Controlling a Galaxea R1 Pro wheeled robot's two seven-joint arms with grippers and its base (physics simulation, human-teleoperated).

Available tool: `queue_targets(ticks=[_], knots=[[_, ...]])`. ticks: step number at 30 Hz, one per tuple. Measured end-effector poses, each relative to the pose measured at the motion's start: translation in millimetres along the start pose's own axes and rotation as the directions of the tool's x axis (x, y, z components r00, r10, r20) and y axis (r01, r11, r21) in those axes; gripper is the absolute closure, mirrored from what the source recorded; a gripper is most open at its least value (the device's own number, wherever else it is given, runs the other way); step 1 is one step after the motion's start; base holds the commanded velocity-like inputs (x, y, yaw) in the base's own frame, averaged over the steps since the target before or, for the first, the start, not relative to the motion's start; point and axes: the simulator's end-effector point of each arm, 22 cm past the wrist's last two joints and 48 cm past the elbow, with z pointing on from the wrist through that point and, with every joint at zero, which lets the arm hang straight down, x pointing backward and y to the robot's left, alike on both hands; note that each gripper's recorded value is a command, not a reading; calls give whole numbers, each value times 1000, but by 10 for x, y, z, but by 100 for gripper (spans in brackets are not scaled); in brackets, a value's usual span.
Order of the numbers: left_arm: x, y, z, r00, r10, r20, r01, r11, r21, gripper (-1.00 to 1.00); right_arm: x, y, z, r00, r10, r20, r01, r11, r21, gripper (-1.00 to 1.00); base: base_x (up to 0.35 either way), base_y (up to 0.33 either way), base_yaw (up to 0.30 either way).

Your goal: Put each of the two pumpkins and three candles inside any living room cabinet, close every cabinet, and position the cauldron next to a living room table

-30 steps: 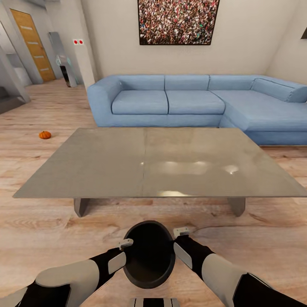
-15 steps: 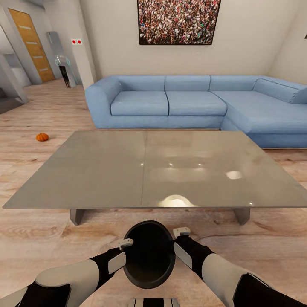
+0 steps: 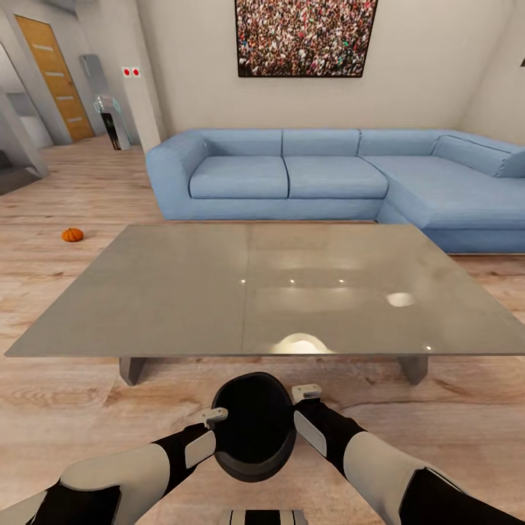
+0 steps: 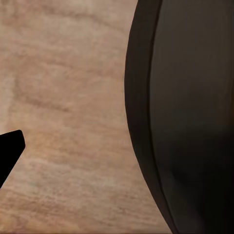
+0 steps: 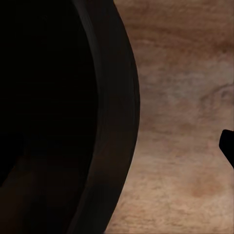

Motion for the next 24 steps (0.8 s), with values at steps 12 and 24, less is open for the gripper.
queue_targets(ticks=[12, 24], knots=[[-3, 10, 1, 1000, -4, -1, 4, 1000, -1, -100, 2, -21, 2, 1000, 0, -1, 0, 1000, 3, -100, 0, 0, 0], [-125, 19, -74, 979, -202, -25, 203, 979, 22, -100, -65, -58, -75, 1000, -3, 10, 3, 1000, 8, -100, 0, 0, 0]])
